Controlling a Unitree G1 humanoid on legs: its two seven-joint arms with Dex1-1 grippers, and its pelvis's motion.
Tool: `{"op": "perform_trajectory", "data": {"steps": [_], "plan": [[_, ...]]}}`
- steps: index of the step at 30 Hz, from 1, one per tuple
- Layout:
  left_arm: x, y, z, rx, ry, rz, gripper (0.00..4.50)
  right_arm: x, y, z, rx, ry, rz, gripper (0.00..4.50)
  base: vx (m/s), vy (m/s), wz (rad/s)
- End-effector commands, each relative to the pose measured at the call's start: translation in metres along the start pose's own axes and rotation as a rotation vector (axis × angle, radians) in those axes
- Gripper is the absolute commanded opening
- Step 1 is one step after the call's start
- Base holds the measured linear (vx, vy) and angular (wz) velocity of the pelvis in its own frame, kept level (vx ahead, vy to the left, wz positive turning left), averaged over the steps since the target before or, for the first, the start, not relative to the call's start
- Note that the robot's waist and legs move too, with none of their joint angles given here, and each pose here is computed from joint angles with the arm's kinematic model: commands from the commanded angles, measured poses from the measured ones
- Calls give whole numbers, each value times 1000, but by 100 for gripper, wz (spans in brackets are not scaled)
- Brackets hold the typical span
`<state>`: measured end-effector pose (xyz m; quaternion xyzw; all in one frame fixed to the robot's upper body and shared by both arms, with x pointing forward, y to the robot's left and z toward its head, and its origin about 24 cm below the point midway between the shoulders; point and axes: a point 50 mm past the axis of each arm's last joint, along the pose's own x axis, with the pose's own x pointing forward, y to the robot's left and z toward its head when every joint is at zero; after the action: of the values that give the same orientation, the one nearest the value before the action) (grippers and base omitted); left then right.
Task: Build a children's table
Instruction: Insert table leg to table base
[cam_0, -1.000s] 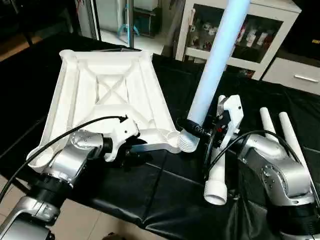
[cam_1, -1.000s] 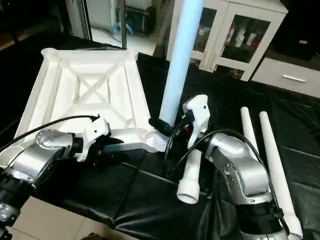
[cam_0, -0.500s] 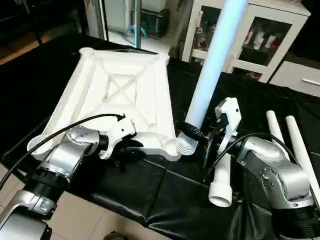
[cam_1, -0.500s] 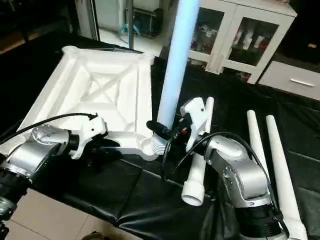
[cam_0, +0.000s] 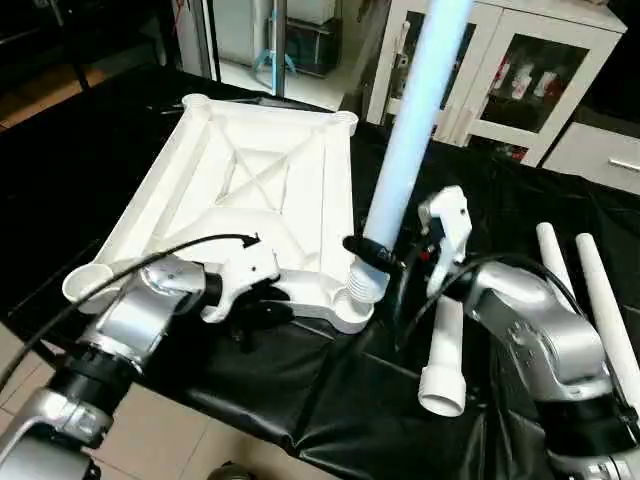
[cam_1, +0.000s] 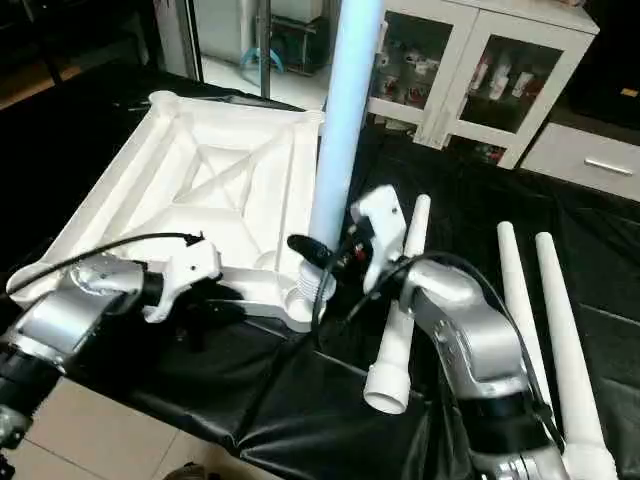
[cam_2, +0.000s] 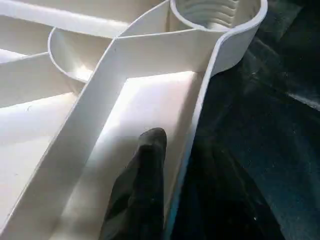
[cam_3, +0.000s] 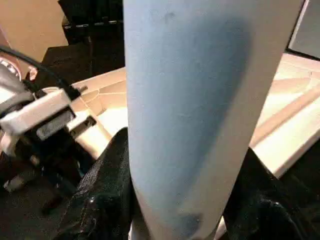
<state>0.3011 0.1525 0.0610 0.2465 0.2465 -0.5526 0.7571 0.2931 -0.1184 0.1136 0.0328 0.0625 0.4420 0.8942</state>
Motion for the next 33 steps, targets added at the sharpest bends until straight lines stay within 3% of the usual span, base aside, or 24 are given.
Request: {"op": "perform_trajectory", "data": {"steps": [1,5,8,16,21,33], "plan": [[10,-12,-11,-27,50,-46,67,2,-1,4,-14,8,10,182,0,0,0],[4,-8,-7,-13,46,0,65,3,-3,7,-26,3,6,182,0,0,0],[3,-4,2,-38,-31,33,135,2,-6,5,-18,-6,-4,182,0,0,0],[-5,1,19,13,-67,-23,181,-11,-4,4,-2,-12,-20,182,0,0,0],[-5,3,18,59,-47,-58,212,-16,-3,2,2,-11,-24,182,0,0,0],[3,5,6,29,-4,-107,212,-24,0,3,4,-9,-37,182,0,0,0]]}}
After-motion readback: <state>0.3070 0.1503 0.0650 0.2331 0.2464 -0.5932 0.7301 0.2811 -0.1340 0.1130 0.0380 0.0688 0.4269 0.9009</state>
